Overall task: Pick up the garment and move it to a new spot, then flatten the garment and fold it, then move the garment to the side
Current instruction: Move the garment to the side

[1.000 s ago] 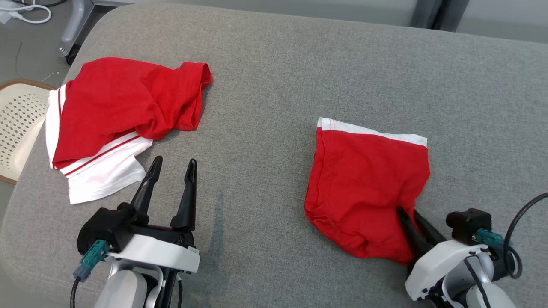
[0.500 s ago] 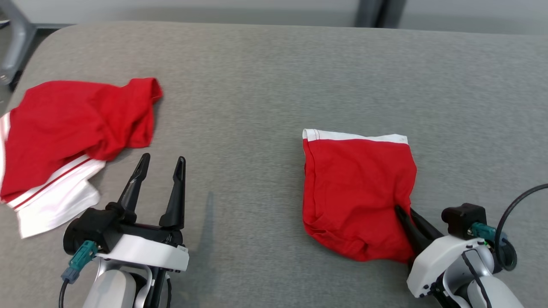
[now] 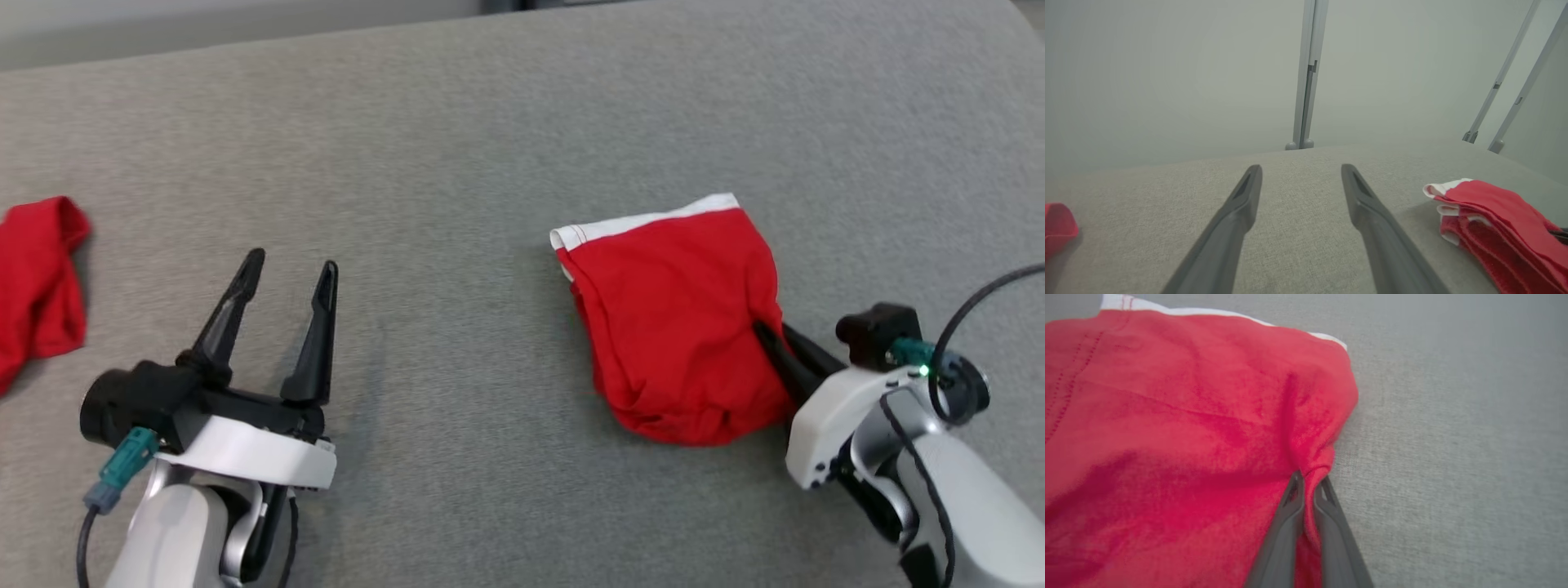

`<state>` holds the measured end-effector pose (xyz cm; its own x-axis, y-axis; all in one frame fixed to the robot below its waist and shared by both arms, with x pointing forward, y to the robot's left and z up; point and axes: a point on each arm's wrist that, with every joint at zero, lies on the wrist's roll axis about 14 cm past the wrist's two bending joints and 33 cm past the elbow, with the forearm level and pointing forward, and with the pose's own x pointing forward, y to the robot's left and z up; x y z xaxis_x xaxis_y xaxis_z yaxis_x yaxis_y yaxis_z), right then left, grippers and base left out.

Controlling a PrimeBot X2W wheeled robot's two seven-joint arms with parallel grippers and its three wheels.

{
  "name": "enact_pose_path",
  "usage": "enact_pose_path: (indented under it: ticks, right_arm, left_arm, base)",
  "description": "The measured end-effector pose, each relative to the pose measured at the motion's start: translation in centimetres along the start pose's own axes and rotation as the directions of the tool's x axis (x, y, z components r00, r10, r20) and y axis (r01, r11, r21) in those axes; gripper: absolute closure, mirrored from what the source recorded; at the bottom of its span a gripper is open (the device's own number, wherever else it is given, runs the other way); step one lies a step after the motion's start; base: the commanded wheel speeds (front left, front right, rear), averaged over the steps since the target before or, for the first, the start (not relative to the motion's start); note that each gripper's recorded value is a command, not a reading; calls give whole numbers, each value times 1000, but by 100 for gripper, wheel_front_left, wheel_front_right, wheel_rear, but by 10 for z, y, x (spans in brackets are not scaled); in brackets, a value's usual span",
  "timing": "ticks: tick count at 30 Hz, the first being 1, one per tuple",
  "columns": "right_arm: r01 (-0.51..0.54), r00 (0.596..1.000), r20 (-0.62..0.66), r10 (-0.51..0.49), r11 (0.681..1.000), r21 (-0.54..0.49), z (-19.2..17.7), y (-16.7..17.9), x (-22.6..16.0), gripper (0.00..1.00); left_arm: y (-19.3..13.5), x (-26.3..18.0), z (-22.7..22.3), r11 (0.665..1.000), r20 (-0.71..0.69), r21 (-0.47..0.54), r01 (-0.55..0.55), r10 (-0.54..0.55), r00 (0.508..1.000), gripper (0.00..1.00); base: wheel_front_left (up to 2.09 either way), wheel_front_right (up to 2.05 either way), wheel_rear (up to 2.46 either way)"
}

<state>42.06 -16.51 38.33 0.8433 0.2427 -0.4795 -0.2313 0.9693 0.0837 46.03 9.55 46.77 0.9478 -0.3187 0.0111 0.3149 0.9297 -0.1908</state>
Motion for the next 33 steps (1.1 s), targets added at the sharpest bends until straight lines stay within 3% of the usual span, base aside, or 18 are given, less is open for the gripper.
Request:
enact_pose_path:
  ticks: [12,15,16,19,25,33]
  right_arm:
    - [194,973,-100,-209,970,-144,-11,-122,-8,100]
    - [256,955,-101,-278,948,-190,-6,-156,-16,100]
    - [319,936,-82,-341,925,-204,3,-183,-23,100]
    - [399,910,-36,-412,897,-191,19,-214,-25,100]
    - [508,858,11,-514,844,-170,32,-254,-27,100]
    - [578,816,25,-578,812,-86,27,-273,-14,100]
  left_arm:
    - [-37,54,-39,982,-63,-19,186,-187,980,0]
    - [-47,62,-52,973,-87,-25,232,-233,969,0]
    - [-52,69,-59,966,-96,-29,257,-259,961,0]
    - [-58,79,-66,958,-98,-32,286,-288,953,0]
    - [-63,89,-79,947,-105,-53,318,-322,941,0]
    - [-52,91,-86,950,-109,-49,308,-311,944,0]
  base:
    - [0,0,0]
    - [0,0,0]
    - [0,0,0]
    - [0,0,0]
    - [0,0,0]
    - [0,0,0]
